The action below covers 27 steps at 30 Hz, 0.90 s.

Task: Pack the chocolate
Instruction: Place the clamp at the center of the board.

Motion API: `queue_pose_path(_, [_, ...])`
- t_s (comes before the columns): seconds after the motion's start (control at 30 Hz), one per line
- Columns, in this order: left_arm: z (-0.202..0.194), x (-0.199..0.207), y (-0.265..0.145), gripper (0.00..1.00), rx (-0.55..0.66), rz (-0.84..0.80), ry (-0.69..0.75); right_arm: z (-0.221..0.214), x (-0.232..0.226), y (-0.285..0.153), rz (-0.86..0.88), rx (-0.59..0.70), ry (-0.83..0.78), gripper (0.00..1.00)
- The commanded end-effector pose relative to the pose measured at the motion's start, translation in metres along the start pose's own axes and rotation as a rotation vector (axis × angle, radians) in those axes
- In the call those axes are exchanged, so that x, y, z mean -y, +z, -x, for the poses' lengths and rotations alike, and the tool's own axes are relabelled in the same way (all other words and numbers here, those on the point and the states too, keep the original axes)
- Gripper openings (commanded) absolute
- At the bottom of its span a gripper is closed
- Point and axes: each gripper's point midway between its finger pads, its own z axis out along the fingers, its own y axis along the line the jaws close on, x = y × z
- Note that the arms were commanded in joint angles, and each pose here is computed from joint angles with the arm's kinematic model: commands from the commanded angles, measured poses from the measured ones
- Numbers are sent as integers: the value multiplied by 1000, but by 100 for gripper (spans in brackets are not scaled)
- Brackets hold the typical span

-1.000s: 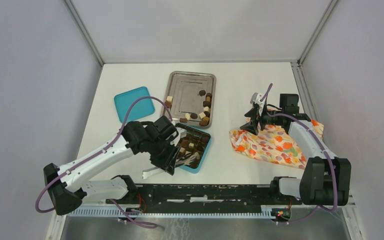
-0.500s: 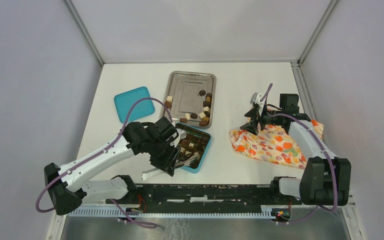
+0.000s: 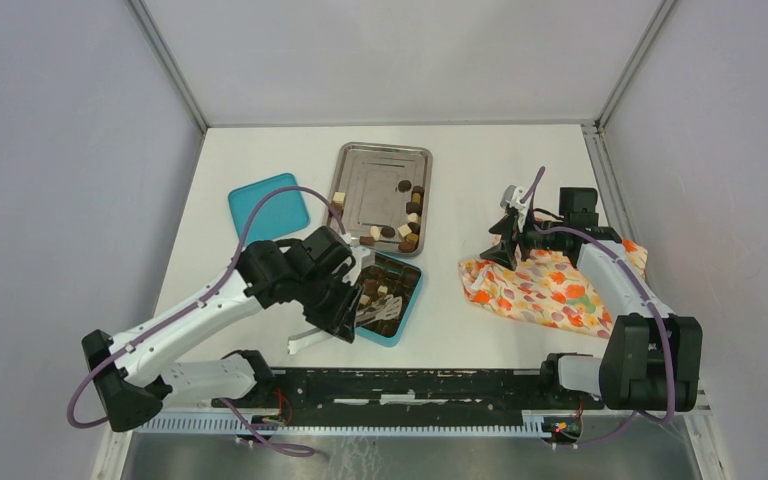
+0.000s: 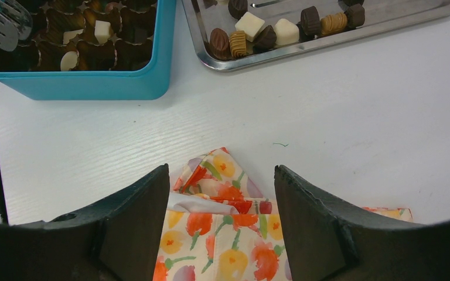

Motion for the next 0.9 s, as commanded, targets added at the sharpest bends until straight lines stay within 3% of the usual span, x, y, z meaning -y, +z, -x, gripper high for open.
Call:
queue_pose_path(0.0, [42,29,-29,33,206,-87,1,10,6,-1,-9,11,-48,72])
queue_pose_path(0.2, [107,38,-29,29,433,-81,24,15,4,-2,-6,23,-58,72])
queue_pose_path(0.5, [244,55,-27,29,932,-75,105,35,-2,-9,-16,80,-112,72])
queue_pose_path(0.67, [296,52,-20,27,1106,-17,90,51,2,-18,-62,143,-85,72])
queue_pose_path(0.77, [315,44,-13,27,1193,6,36,71,3,-25,-99,248,-7,73])
queue_pose_path(0.87, [325,40,-3,27,1244,11,-12,90,4,-32,-143,395,198,74])
